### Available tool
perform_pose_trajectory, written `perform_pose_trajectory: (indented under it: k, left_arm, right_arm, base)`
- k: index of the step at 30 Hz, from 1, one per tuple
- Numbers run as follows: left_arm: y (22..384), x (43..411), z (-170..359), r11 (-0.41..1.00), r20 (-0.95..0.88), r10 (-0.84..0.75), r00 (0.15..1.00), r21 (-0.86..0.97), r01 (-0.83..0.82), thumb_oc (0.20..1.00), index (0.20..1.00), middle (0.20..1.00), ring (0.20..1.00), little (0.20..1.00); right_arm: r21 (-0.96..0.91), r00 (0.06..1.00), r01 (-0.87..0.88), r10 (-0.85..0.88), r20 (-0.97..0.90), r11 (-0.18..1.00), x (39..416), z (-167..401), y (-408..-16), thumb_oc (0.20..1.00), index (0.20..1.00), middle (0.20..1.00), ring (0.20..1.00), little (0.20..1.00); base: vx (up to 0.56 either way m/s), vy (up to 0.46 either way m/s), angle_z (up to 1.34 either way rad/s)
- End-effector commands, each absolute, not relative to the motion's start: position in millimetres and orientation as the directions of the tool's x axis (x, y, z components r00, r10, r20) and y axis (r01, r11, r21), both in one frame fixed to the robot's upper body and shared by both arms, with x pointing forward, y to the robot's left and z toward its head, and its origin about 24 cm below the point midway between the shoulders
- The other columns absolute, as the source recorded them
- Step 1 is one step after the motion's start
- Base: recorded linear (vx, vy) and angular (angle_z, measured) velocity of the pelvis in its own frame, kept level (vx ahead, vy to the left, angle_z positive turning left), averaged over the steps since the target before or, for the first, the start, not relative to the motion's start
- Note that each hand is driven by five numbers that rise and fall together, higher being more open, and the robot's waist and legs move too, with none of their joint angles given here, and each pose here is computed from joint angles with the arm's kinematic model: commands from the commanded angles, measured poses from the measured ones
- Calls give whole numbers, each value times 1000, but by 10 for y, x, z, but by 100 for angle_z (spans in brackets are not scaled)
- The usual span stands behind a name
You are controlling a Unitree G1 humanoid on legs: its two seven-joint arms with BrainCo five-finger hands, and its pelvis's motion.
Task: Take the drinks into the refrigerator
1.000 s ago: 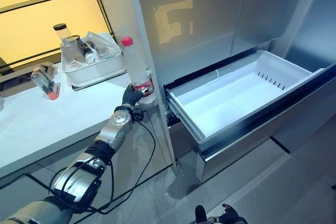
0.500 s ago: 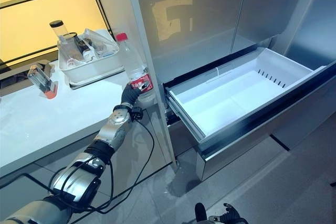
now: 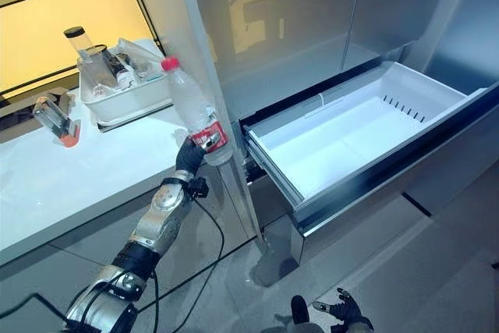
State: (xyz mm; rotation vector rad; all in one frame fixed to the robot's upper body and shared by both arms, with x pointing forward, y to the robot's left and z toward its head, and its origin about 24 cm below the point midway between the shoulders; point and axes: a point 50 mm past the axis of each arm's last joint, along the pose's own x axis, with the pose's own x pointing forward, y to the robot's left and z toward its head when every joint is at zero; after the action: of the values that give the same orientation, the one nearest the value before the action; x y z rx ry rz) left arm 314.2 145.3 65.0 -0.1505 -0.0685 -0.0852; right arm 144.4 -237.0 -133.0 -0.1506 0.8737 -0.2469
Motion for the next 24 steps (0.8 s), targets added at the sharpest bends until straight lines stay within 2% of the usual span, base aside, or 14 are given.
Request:
perform_pose_trajectory:
  k: [1,9,13,19,22,24]
  left_arm:
    - [1717,3142,969,980,261,-5,965,-190,57,200,200,200,200,200]
    - [1892,2804,804,980,244,19,970,-197,31,200,200,200,200,200]
    - [1932,2626,677,969,209,51,976,-246,2,200,200,200,200,200]
    - [2009,2501,646,978,199,59,978,-206,-17,200,200,200,200,200]
    - [2044,2462,646,983,199,66,978,-183,-29,200,200,200,200,200]
    - [2048,2457,653,983,201,69,977,-181,-32,200,200,200,200,200]
  right_arm:
    - [-219,632,271,-345,-694,937,1481,-1288,-2454,1000,1000,1000,1000,1000]
    - [-138,728,430,-433,-532,892,1780,-978,-2618,1000,1000,1000,1000,1000]
    - [-39,787,527,-505,-354,849,2000,-627,-2705,1000,1000,1000,1000,1000]
    - [45,787,604,-588,-186,795,2128,-273,-2826,1000,1000,1000,1000,1000]
    - [126,753,653,-658,5,747,2221,145,-2939,1000,1000,1000,1000,1000]
    - [139,743,657,-668,43,741,2230,228,-2945,1000,1000,1000,1000,1000]
  base:
    - [0,0,0]
    - [0,3,0]
    - [-21,23,6]
    - [-24,10,4]
    - [-5,12,0]
    - [0,0,0]
